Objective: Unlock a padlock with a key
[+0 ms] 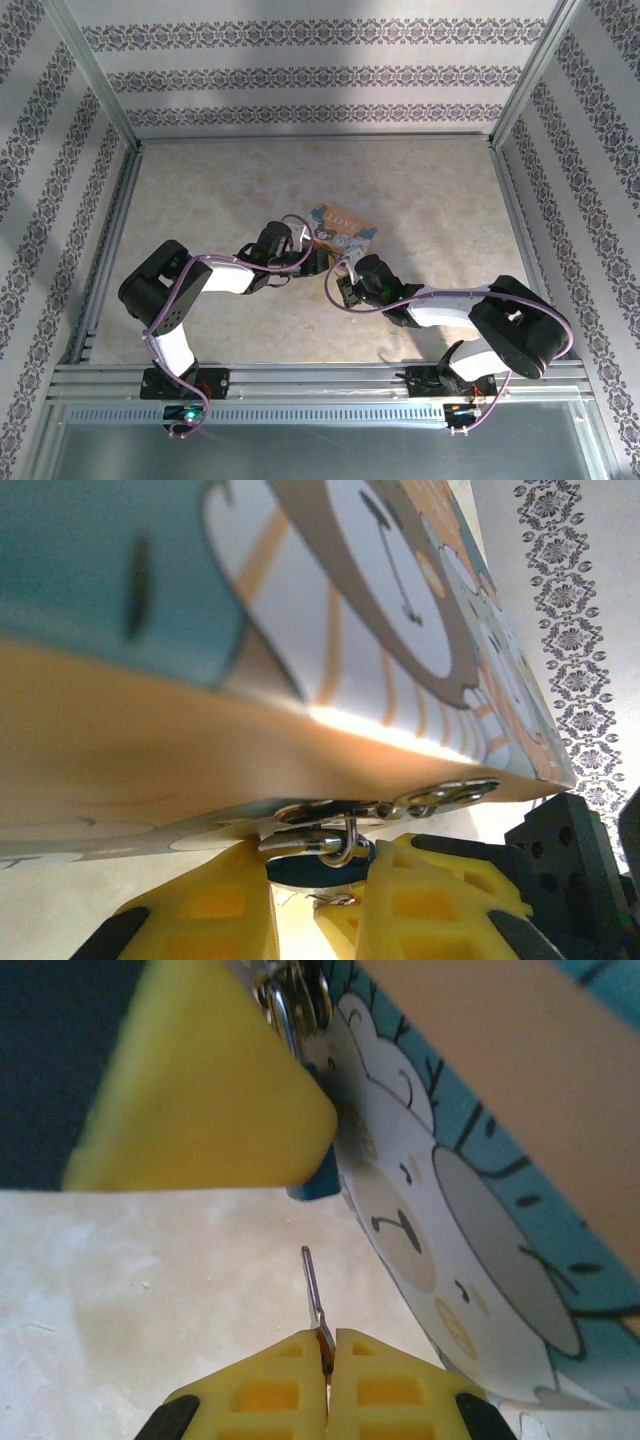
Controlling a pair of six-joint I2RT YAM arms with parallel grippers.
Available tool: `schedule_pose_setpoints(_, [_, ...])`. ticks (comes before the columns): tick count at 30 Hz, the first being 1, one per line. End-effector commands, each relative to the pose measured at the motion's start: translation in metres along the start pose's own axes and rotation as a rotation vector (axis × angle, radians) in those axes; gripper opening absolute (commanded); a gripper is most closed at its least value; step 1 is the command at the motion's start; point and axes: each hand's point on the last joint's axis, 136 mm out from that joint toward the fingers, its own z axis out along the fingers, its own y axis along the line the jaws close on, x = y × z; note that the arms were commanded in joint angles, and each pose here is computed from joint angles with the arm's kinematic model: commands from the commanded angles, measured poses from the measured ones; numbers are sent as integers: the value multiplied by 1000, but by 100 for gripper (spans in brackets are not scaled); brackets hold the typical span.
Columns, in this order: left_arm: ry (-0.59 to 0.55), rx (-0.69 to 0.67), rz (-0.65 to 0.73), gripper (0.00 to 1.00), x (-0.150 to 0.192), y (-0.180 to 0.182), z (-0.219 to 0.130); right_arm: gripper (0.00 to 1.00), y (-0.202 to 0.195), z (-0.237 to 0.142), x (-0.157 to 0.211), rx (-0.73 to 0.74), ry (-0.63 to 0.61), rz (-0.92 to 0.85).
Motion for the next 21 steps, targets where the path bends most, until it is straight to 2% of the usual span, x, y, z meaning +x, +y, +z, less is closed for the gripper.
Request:
schedule_pose_setpoints(1, [-20, 68, 41, 17, -11, -29, -2, 0, 4, -4, -20, 4, -70, -3])
schedule_pose_setpoints(21, [-19, 67, 39, 17, -10, -29, -2, 0, 1, 0, -31, 14, -111, 17])
